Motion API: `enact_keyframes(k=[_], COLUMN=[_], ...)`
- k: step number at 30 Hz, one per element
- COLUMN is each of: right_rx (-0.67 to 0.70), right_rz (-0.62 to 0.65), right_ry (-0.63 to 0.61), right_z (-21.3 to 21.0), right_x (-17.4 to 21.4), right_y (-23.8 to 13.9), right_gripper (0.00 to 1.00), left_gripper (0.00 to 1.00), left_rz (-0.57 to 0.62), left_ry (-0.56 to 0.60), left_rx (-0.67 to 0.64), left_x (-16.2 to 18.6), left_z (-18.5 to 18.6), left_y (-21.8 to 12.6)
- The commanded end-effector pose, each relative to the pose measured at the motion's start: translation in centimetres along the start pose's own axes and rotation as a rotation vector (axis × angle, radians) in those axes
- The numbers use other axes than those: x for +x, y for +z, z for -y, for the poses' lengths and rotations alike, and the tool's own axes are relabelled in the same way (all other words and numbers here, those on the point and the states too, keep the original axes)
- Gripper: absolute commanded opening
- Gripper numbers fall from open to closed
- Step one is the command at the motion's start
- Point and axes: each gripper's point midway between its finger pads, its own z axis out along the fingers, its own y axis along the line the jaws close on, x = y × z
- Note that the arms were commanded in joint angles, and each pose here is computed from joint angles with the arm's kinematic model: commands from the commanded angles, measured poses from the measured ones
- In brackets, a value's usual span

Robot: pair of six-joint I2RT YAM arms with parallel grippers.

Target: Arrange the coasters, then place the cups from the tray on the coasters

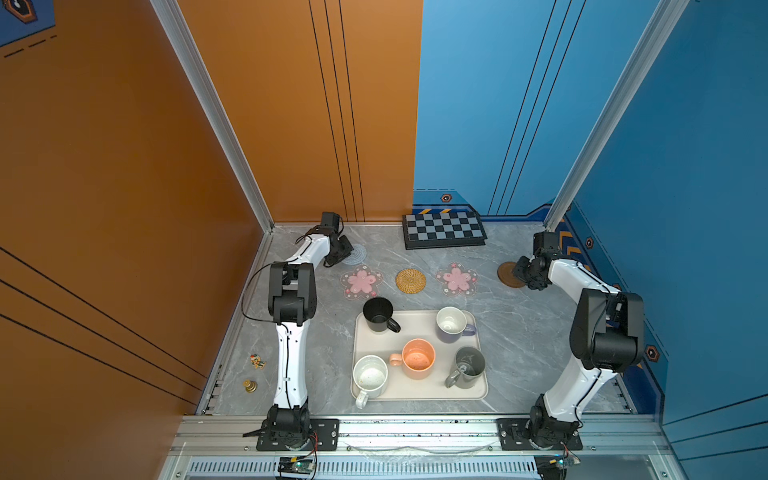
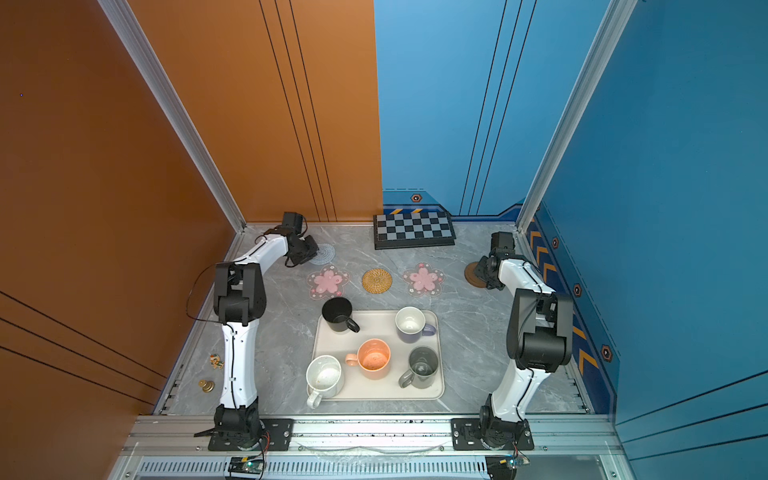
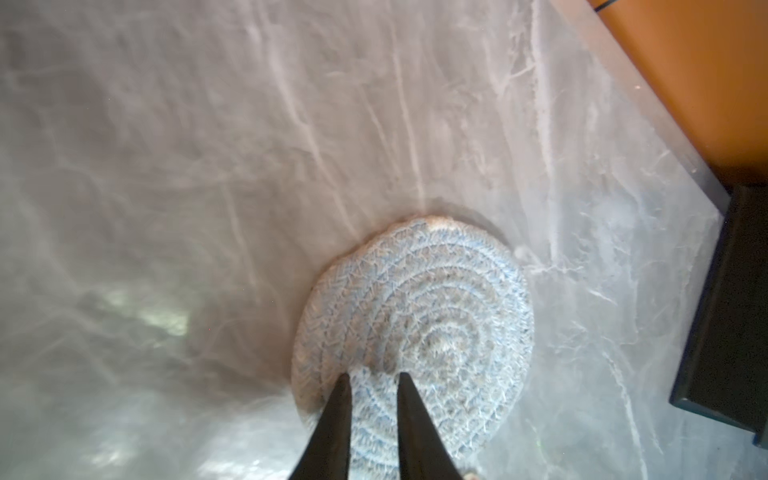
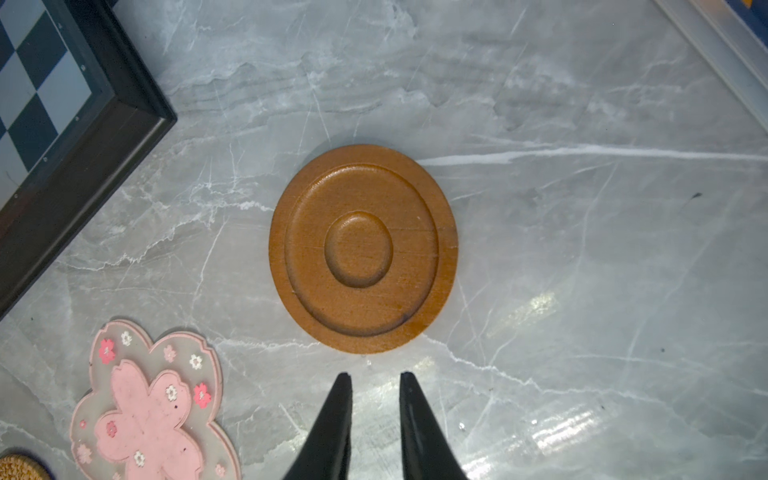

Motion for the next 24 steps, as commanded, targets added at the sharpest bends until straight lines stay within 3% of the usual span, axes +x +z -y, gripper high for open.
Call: enact_keyframes(k=[1,5,15,24], right_rx=[0.009,-0.029,-0.053,-0.042], right_rz=[0.035,0.032,0.037,-0.025], right_ry=[0.011,-0.002,0.024,0.053], right_z=[0.0,-0.8,-1.5,-1.5], right_x=[-1.3,-1.4,-2.5,-0.3], right_y=[0.8,2.1,4.6,6.5], right_gripper=[0.23,0.17,0.16,0.16], left_gripper=[0.22,0.22,0.21,0.21], left_rz=[-0.033,-0.044,-0.050,-0.057], left_ry=[0.003,-0.026,-0.059,-0.090], left_rx=[-0.121,-0.145,-0.189,-0.225], left_x=[1.2,1.9,2.7,3.9], left_z=[-3.9,-6.0,-9.2,-11.9], left_y=[-1.1,-2.5,-4.7,-6.5])
